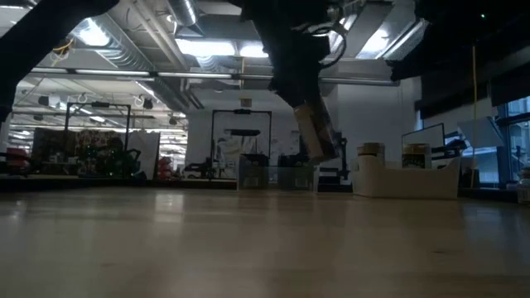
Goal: Sort spices by type
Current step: Put the brown seasoning bottle into the white bin
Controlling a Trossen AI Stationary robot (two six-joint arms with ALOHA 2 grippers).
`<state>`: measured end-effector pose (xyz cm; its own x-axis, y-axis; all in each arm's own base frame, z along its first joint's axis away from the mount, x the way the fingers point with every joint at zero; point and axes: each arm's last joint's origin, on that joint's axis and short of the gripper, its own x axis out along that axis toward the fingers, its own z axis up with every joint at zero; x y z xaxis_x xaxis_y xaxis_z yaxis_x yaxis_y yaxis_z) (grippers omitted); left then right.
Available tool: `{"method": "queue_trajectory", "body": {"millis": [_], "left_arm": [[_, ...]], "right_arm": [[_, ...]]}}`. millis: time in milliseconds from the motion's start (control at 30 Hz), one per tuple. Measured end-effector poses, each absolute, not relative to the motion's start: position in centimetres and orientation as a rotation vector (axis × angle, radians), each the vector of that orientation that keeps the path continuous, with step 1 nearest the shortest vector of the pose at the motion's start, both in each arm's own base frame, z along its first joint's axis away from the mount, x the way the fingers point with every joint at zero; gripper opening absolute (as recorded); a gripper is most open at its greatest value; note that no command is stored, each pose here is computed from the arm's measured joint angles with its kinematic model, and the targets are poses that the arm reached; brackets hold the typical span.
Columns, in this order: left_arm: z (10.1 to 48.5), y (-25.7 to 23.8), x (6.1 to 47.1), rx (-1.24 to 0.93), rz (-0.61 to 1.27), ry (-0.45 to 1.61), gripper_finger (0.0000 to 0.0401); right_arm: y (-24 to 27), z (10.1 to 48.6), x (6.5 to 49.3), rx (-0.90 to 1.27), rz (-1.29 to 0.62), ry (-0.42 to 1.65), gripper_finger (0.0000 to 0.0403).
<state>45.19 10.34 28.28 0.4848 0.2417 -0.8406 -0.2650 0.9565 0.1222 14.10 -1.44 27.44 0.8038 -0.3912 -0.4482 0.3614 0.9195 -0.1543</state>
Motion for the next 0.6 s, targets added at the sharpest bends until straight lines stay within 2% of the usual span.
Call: {"method": "queue_trajectory", "body": {"millis": [233,600], "left_arm": [[25.4,8.5,46.3,-0.015,0.225,1.114,0.0264],[24.6,7.5,46.2,-0.026,0.180,1.149,0.0277]], "right_arm": [[-1.2,25.4,15.0,0.001,-0.336,0.563,0.0308],[-1.2,23.0,16.5,0.016,-0.322,0.605,0.0308]]}}
